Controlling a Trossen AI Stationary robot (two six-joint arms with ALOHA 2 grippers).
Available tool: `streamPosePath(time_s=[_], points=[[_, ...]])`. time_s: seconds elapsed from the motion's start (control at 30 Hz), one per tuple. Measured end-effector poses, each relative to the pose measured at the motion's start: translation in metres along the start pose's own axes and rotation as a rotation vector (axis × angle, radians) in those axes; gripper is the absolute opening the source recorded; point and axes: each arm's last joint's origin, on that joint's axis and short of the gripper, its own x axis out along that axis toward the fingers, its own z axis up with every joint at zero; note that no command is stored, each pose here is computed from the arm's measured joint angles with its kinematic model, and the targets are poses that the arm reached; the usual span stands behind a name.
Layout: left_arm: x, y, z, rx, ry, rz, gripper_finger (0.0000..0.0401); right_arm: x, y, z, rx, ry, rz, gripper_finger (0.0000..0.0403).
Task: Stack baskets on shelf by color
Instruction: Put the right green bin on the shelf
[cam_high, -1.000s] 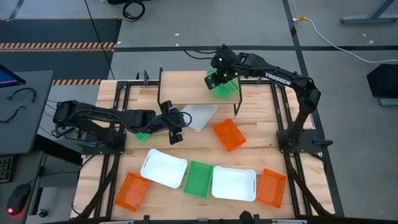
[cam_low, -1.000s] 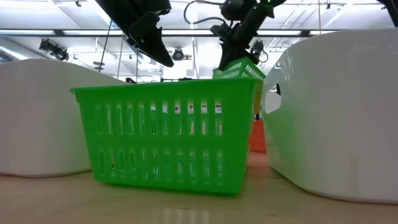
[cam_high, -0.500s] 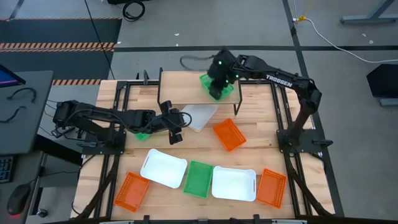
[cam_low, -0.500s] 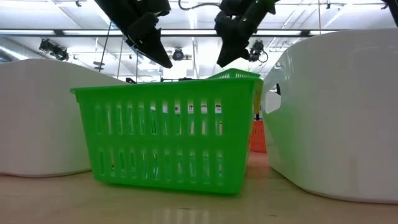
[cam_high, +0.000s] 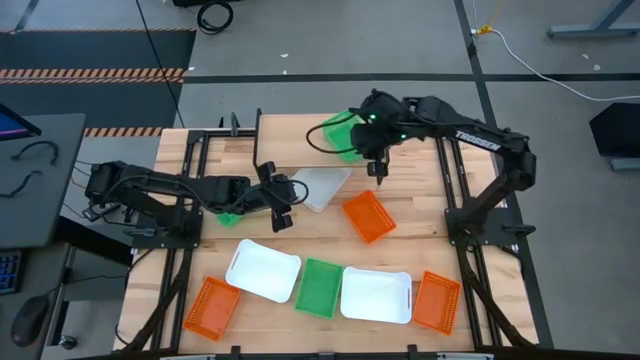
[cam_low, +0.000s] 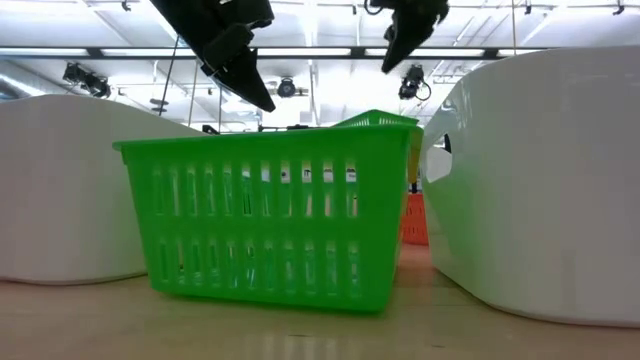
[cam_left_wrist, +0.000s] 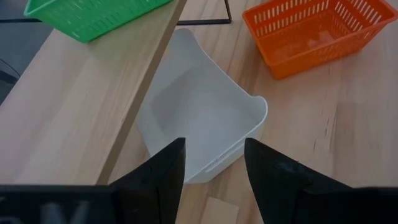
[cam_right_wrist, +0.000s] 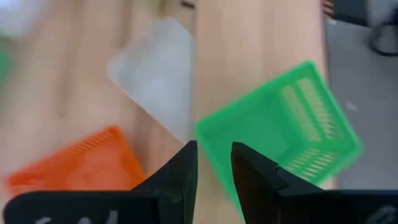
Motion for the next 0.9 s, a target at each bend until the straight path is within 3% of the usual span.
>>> streamPosePath(time_s=[0.07, 0.5, 0.7, 0.9], points=[[0.001, 0.001, 0.000, -0.003, 0.001, 0.004, 0.0174, -0.001, 0.002, -0.003, -0.002, 0.025, 0.037, 0.0103], [0.001, 0.003, -0.001, -0.004, 0.008, 0.007, 0.0172, 0.056, -0.008, -0.004, -0.210, 0.290, -0.074, 0.0159], [0.001, 0.003, -0.003, 0.007, 0.028, 0.009, 0.0173, 0.057, -0.018, -0.010, -0.183, 0.318, -0.089, 0.0182], [0.002, 0.003, -0.003, 0.017, 0.031, 0.011, 0.0174, 0.064, -0.026, -0.016, -0.103, 0.285, -0.011, 0.0173]])
